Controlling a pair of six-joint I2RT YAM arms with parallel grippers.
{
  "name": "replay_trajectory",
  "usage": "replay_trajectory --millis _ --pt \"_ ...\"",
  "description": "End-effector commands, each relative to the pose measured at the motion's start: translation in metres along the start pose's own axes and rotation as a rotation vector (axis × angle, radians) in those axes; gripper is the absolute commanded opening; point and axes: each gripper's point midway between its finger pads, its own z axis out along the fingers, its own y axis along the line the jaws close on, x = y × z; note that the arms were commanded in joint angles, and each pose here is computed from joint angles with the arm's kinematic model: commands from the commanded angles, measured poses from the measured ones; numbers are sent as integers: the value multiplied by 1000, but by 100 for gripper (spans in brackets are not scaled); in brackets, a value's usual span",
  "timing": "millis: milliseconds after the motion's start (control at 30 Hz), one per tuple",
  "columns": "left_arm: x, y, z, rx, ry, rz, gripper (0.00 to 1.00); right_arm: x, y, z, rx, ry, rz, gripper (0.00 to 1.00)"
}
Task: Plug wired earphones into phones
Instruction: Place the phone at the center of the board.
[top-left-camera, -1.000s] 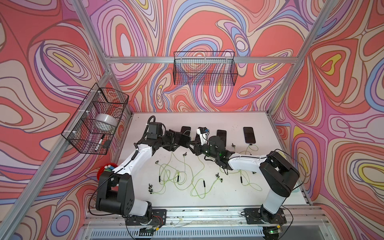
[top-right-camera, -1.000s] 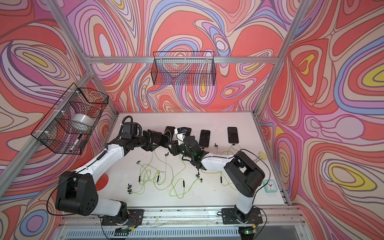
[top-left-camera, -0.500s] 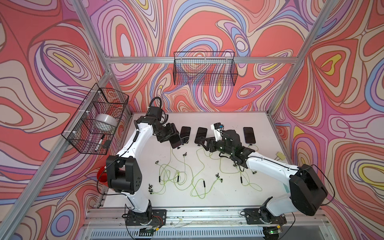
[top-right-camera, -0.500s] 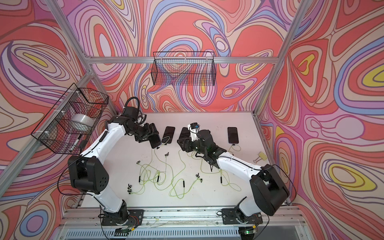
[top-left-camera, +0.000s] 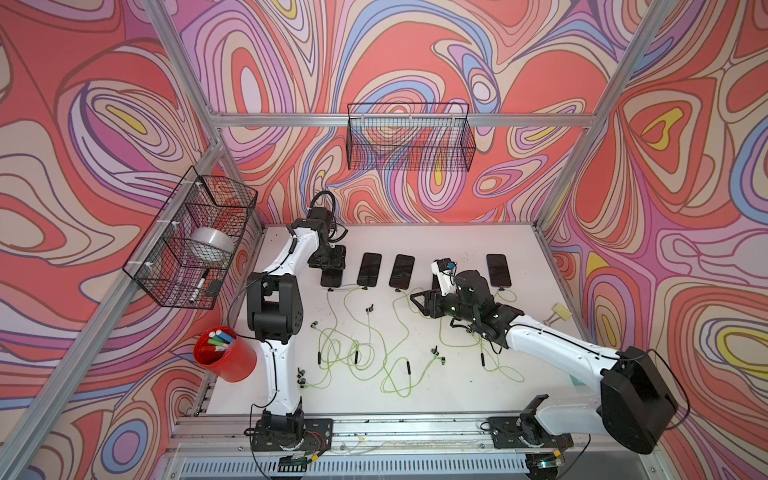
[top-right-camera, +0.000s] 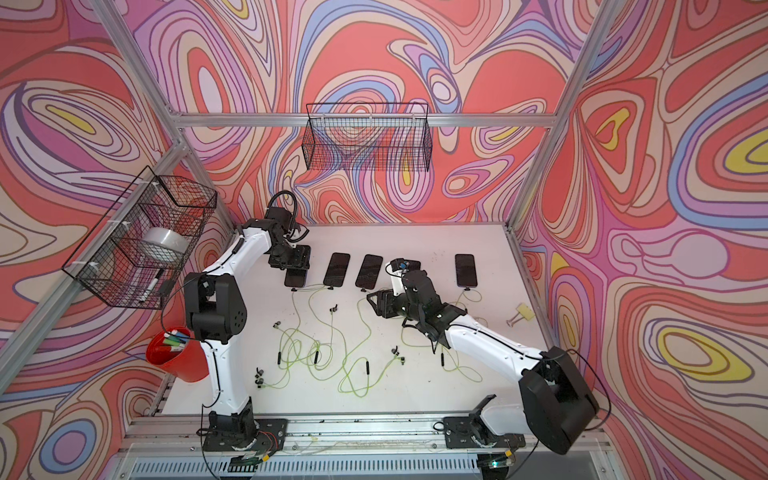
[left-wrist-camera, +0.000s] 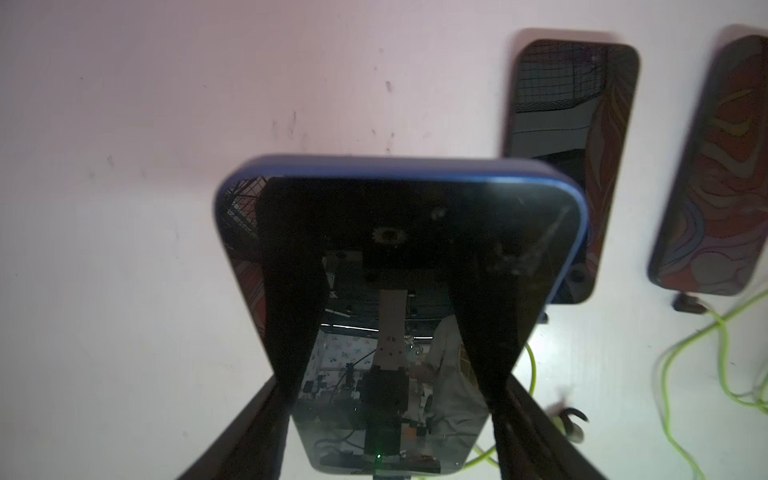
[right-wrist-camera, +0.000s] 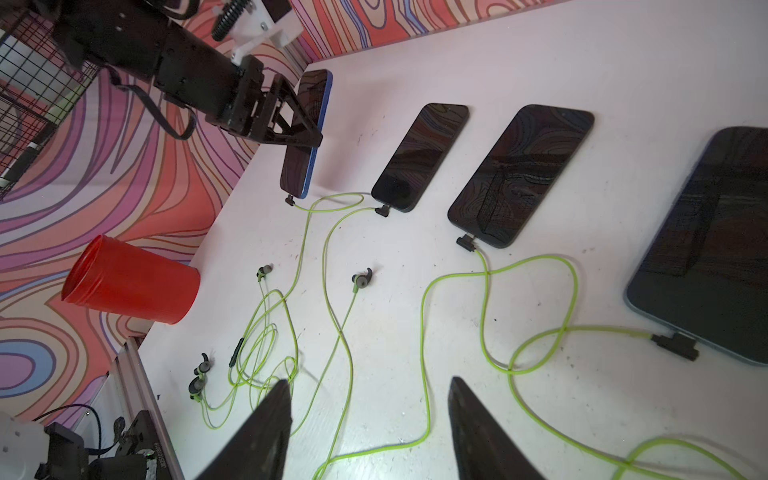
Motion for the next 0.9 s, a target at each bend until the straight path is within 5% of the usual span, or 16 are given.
replay_trajectory --millis 0,267,600,767,867 --pt "-15 30 11 -46 -12 36 0 7 -9 -7 41 10 -2 61" --pt "-21 48 49 -54 38 47 0 8 -13 -11 65 7 9 61" --pt "8 42 79 -9 172 3 0 6 -14 -7 71 10 17 61" --pt "20 41 88 -2 226 -35 20 6 -15 -5 75 10 19 61" --pt "21 39 88 6 228 -42 46 6 -16 -4 76 11 23 61"
